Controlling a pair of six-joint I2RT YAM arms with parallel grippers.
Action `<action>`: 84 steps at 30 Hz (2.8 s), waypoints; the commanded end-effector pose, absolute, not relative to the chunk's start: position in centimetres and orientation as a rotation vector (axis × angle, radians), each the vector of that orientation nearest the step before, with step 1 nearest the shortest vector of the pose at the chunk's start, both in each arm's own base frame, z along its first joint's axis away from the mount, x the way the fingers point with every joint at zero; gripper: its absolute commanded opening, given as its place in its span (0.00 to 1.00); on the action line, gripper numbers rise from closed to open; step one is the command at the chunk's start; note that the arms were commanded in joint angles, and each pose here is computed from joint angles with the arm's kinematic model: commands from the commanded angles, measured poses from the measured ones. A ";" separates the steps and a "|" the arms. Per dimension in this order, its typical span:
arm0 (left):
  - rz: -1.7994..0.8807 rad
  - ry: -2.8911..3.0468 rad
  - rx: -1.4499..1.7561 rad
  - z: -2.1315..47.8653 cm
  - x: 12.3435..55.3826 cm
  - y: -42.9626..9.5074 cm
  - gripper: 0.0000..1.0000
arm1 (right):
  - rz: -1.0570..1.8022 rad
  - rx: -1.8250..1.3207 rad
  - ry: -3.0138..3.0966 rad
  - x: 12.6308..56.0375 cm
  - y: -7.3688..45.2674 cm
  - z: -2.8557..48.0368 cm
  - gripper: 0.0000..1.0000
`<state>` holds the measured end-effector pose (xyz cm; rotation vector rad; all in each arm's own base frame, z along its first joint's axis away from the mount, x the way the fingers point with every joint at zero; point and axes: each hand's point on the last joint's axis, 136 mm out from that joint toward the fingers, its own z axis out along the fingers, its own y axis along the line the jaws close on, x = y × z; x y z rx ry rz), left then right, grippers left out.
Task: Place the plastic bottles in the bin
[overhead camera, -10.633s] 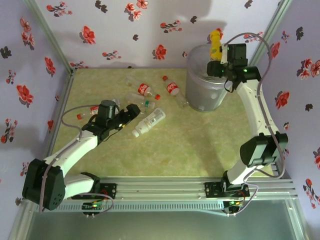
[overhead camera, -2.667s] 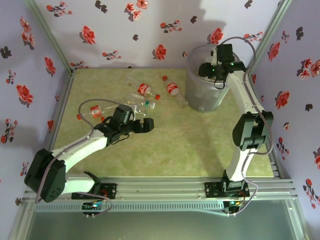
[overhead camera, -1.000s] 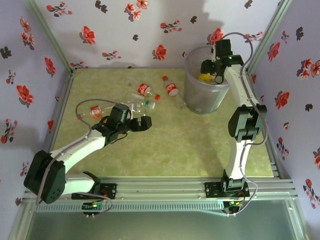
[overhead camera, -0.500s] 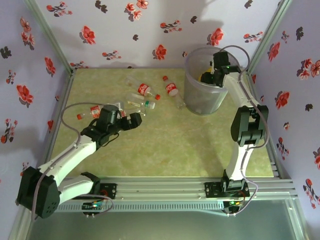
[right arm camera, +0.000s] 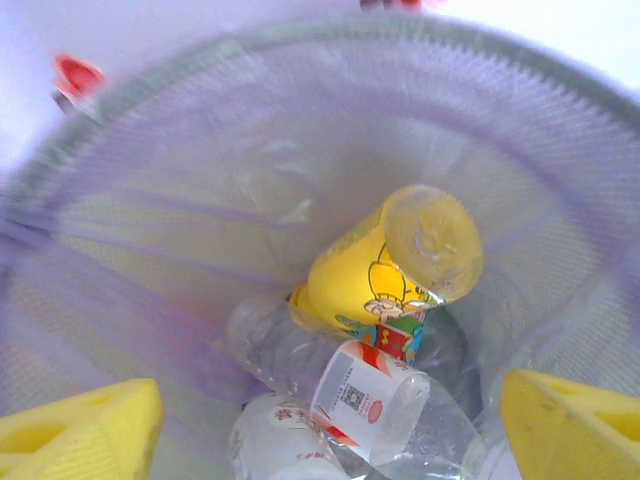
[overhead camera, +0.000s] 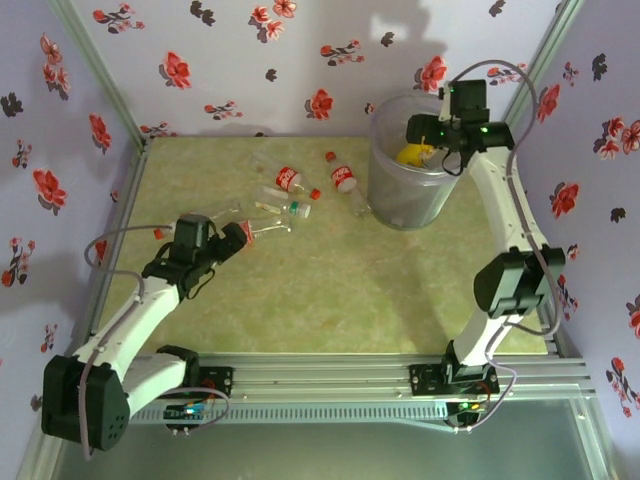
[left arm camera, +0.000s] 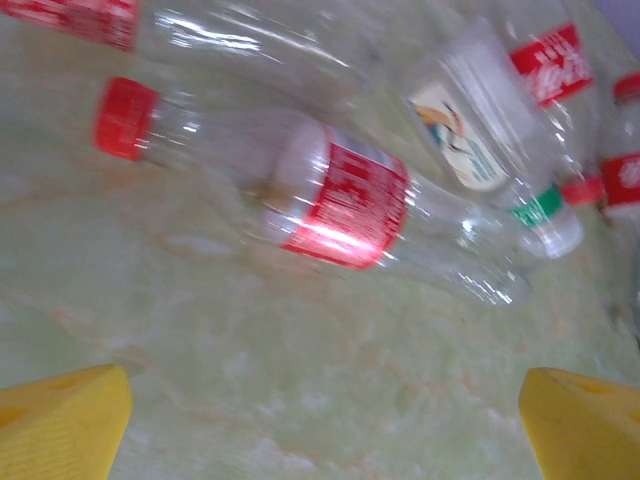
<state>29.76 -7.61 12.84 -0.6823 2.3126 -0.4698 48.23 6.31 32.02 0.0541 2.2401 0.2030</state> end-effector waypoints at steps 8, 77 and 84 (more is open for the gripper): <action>-0.175 2.308 -0.697 14.5 32.9 -0.8 1.00 | 0.410 0.006 2.178 42.1 9.2 34.2 0.91; 0.295 2.731 0.389 5.5 46.9 0.1 0.74 | 1.024 -0.243 2.069 27.7 19.6 30.5 0.99; 0.295 2.744 0.356 6.0 47.3 0.4 0.72 | 1.006 -0.239 2.074 27.7 19.3 30.4 0.99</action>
